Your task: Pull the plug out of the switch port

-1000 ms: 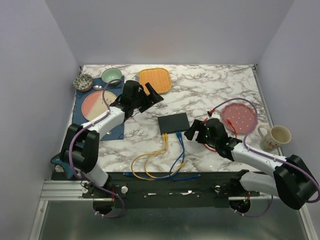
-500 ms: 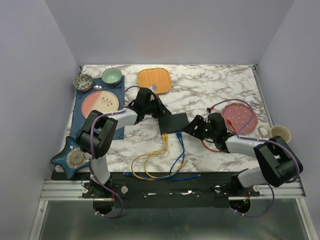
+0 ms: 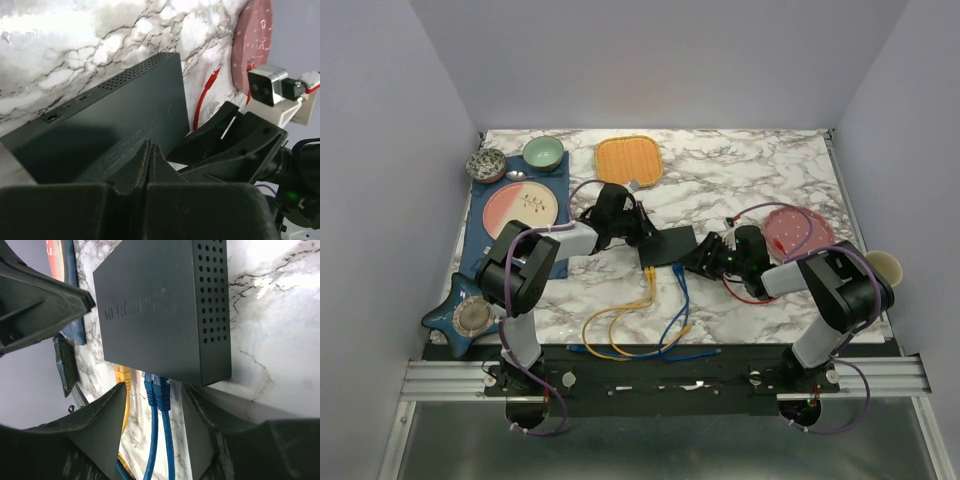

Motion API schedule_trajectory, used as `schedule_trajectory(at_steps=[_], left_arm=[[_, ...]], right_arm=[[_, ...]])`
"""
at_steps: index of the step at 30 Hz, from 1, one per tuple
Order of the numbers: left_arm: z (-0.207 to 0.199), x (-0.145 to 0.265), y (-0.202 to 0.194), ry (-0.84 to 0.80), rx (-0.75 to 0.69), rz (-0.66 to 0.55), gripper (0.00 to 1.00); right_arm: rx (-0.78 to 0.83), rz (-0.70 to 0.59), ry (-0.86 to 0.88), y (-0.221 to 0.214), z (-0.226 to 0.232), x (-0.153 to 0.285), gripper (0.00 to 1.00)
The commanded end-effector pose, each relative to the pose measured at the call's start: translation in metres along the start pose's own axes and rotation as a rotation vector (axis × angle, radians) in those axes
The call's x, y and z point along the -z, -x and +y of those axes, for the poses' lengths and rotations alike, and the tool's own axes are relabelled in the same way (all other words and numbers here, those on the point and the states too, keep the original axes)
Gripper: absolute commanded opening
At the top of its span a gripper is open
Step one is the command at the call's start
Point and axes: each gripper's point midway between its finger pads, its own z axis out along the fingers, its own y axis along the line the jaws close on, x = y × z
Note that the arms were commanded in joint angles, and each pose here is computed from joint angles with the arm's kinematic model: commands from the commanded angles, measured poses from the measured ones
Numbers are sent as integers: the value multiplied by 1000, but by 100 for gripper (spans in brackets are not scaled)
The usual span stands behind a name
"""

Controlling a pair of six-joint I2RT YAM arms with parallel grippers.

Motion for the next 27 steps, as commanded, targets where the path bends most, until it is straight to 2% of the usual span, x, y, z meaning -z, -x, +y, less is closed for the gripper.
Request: schedule_trajectory(at_steps=[1,6,11,22,27], left_arm=[[20,-6,-25,26,41,81,0],[24,-8,-26,35,54,87,0],[23,-8,-26,36,55,88,0],[26,-7,-26,46,50,90,0],[27,-7,-28,49,52,93,0]], right_arm=[[31,23,-16,-3,-5,-2,54],[25,21,-84,-5,-21,-1,49],[-15,41,-102,-5,-24,-7,39],[-59,31,-96,0,-22,-12,35],[-63,41,-99,-3,-25,-13,18]])
